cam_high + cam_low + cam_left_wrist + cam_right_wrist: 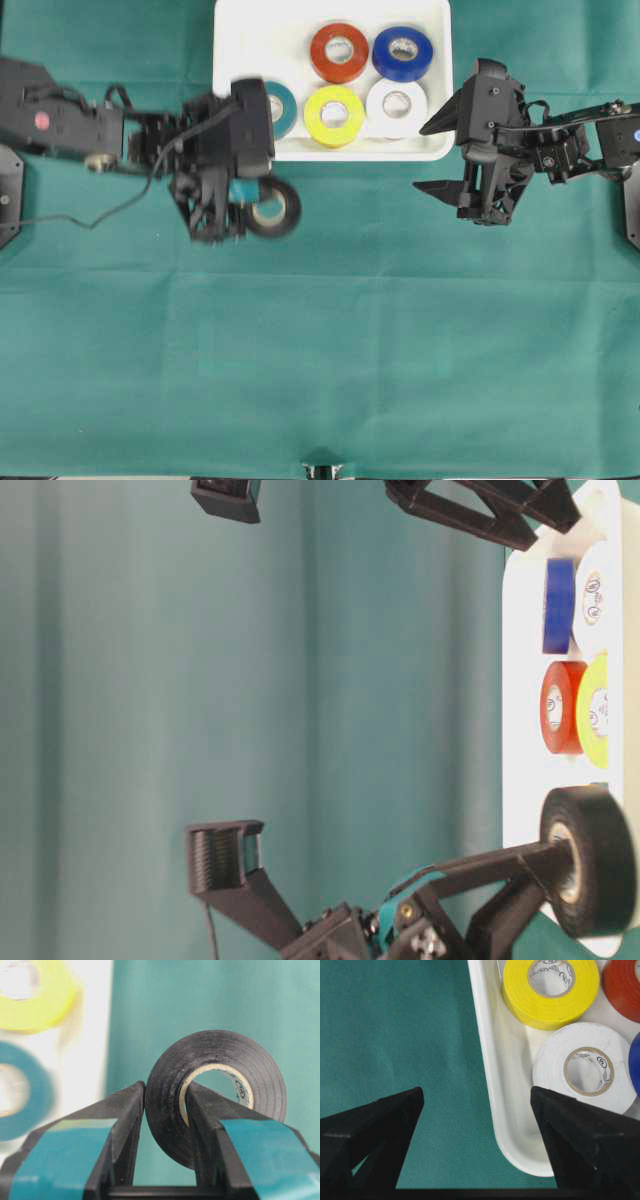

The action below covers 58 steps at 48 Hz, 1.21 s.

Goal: Put the tape alternately from left to right into the white case.
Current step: 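Lift the black roll and carry it into the white tray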

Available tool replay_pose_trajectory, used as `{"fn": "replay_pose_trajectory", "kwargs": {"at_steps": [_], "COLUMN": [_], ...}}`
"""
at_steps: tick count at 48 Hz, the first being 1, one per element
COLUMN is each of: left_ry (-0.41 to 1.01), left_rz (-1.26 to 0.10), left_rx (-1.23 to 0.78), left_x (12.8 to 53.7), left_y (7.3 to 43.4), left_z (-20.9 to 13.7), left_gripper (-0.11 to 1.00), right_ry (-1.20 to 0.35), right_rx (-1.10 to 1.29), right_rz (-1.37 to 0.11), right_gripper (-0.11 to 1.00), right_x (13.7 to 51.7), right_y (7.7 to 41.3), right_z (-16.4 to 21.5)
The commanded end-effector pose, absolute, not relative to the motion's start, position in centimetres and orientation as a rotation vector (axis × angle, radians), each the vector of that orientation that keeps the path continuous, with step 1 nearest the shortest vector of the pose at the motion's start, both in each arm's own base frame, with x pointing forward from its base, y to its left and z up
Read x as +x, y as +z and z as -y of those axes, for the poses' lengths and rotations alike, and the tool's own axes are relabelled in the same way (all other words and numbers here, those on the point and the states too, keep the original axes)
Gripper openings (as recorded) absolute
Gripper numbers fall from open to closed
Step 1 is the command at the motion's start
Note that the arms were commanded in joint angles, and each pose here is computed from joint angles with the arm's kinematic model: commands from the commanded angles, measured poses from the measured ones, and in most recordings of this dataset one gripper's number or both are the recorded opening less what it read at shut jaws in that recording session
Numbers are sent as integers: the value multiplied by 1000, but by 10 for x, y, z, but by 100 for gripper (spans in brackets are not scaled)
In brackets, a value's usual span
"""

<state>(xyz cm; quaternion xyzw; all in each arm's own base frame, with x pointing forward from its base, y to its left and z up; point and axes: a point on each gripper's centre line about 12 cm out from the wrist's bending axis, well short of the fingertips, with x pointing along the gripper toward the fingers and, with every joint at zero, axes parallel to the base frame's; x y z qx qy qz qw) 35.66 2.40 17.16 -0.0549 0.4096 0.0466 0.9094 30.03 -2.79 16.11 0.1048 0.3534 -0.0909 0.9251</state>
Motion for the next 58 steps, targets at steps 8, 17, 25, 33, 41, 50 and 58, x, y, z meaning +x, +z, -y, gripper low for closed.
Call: {"fn": "replay_pose_trajectory", "kwargs": {"at_steps": [8,17,25,33,41,50,58], "left_ry": [200,269,334,384,419,428,428], "left_rz": [-802,-797,-791,-792,-788,-765,-758], "left_rx": [-115,-110,-132,-152,-167,-164,-160], "left_x": [352,346,341,339,336,339,340], "left_y": [183,179,173,165,159,160,162], "left_z": [-72,-104,-129,-150,-163,-167,-168], "left_gripper": [24,24,24,24,24,24,24], "right_ry": [-177,-174,-175,-172,-170,-170,-170], "right_rx": [216,216,216,215,214,214,216], "right_rz": [-704,-702,-703,-703,-702,-702,-702], "right_gripper": [67,67,67,67,67,67,67], "right_x": [303,303,303,303,303,303,303], "right_y": [167,167,167,167,167,167,167], "right_z": [26,26,26,25,24,24,24]}}
